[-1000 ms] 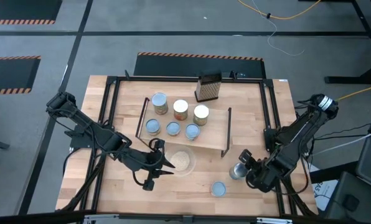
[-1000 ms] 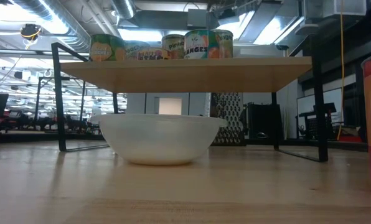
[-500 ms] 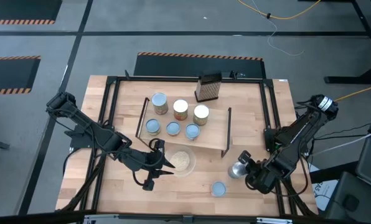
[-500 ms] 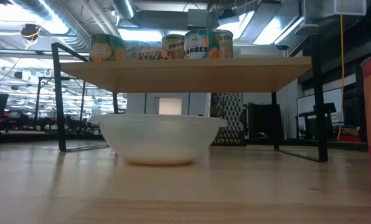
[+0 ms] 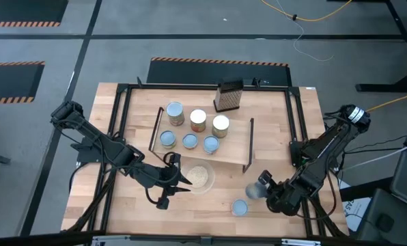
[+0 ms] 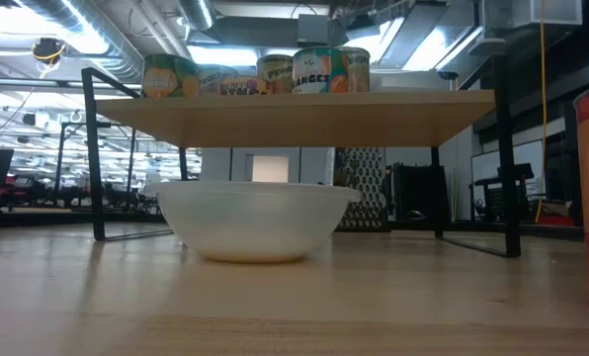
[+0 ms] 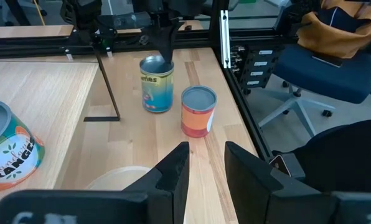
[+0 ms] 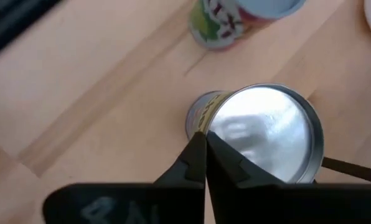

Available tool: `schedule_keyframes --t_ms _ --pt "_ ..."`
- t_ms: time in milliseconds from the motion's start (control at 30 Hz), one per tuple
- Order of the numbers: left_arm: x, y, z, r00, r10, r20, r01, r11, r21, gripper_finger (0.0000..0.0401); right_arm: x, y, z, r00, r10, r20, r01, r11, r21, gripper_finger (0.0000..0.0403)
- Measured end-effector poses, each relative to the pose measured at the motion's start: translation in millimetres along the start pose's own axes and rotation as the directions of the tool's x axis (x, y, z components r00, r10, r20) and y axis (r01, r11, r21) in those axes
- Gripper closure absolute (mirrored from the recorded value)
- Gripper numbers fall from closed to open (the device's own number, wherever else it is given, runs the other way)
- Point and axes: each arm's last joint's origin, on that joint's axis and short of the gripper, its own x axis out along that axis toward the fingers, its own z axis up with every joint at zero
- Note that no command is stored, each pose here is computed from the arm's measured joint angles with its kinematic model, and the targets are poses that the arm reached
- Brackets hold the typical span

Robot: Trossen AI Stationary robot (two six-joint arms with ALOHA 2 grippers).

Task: Pick and place cans onto a shelf
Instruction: Put the canned cherries on the shelf

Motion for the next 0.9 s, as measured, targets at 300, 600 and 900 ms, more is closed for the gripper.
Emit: schedule_keyframes --t_ms 300,600,900 --pt "-3.4 0.7 2.4 1.000 0.000 0.014 0.000 1.000 -0.005 0.0307 0.0 0.3 4.7 0.999 0.008 0.047 -0.015 0.988 0.152 0.0401" --pt "-50.8 2.6 14.5 0.997 -0.053 0.059 0.046 0.993 0.105 0.0307 -6.2 -0.7 10.1 0.998 0.013 0.063 -0.024 0.982 0.186 0.0402" --pt "-66.7 9.2 -21.2 0.998 -0.054 0.040 0.049 0.991 0.122 0.0307 -43.2 -15.8 32.3 0.996 0.017 0.086 -0.035 0.976 0.217 0.0402"
